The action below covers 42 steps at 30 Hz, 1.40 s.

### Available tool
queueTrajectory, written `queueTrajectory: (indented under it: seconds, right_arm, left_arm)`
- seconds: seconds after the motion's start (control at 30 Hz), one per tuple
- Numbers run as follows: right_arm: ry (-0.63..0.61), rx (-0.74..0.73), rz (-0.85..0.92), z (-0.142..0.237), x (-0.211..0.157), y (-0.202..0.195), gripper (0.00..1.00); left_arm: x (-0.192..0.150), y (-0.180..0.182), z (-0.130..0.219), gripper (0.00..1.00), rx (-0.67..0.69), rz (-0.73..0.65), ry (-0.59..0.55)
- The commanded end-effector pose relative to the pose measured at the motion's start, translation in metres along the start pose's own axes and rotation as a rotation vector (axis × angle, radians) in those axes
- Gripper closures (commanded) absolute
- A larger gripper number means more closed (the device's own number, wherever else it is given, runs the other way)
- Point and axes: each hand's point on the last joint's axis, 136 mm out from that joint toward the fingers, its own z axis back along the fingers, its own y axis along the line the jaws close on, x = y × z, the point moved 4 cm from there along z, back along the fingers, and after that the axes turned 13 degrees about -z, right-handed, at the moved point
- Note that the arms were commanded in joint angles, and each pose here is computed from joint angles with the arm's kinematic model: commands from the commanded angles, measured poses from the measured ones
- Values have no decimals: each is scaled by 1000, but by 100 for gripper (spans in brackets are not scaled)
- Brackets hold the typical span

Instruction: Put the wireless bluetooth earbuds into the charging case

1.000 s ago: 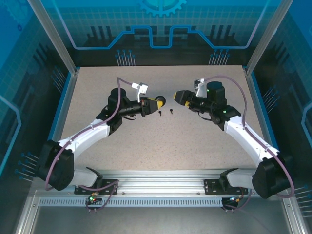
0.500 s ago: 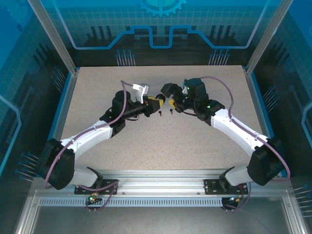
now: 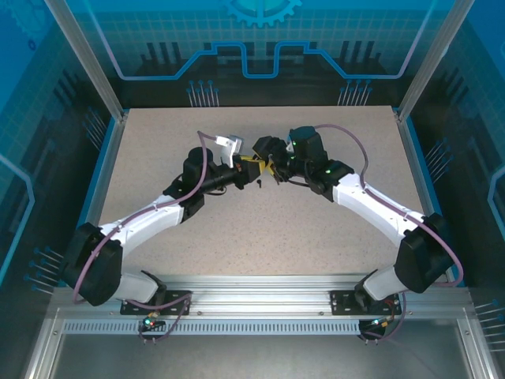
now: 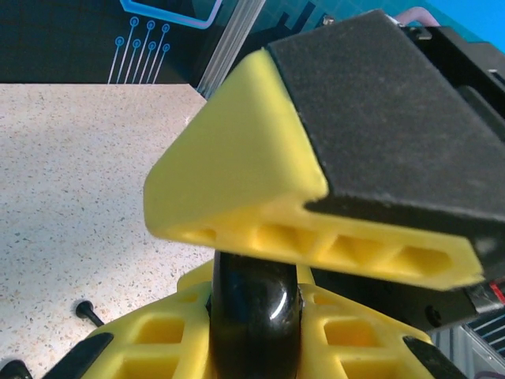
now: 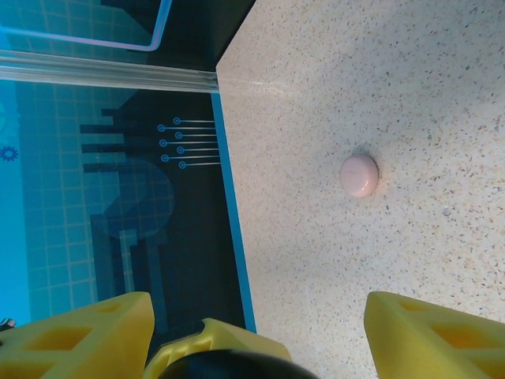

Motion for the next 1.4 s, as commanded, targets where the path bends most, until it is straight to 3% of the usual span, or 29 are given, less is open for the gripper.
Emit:
queueTrajectory:
  seconds: [0.0, 0.17, 0.3, 0.43, 0.47, 0.57, 0.7, 1.37]
  right_arm:
    - [20, 55, -8, -2, -8, 20, 30]
    - [44, 71, -27, -7, -11, 24, 38]
    - [47, 74, -28, -8, -12, 25, 53]
    - [40, 73, -30, -8, -11, 24, 61]
    - [38, 72, -31, -8, -11, 24, 61]
    - [29, 63, -34, -9, -8, 21, 62]
    - [22, 57, -37, -8, -6, 18, 62]
    - [11, 31, -45, -8, -3, 10, 62]
  left_arm:
    - [2, 1, -4, 100, 13, -34, -30]
    - [1, 3, -6, 100, 20, -33, -29]
    - [0, 3, -7, 100, 22, -35, -29]
    - [1, 3, -6, 100, 22, -39, -27]
    - [1, 3, -6, 99, 22, -39, -26]
    - [1, 3, -5, 81, 27, -42, -25]
    - [2, 3, -3, 72, 34, -50, -30]
    - [6, 1, 3, 60, 39, -63, -45]
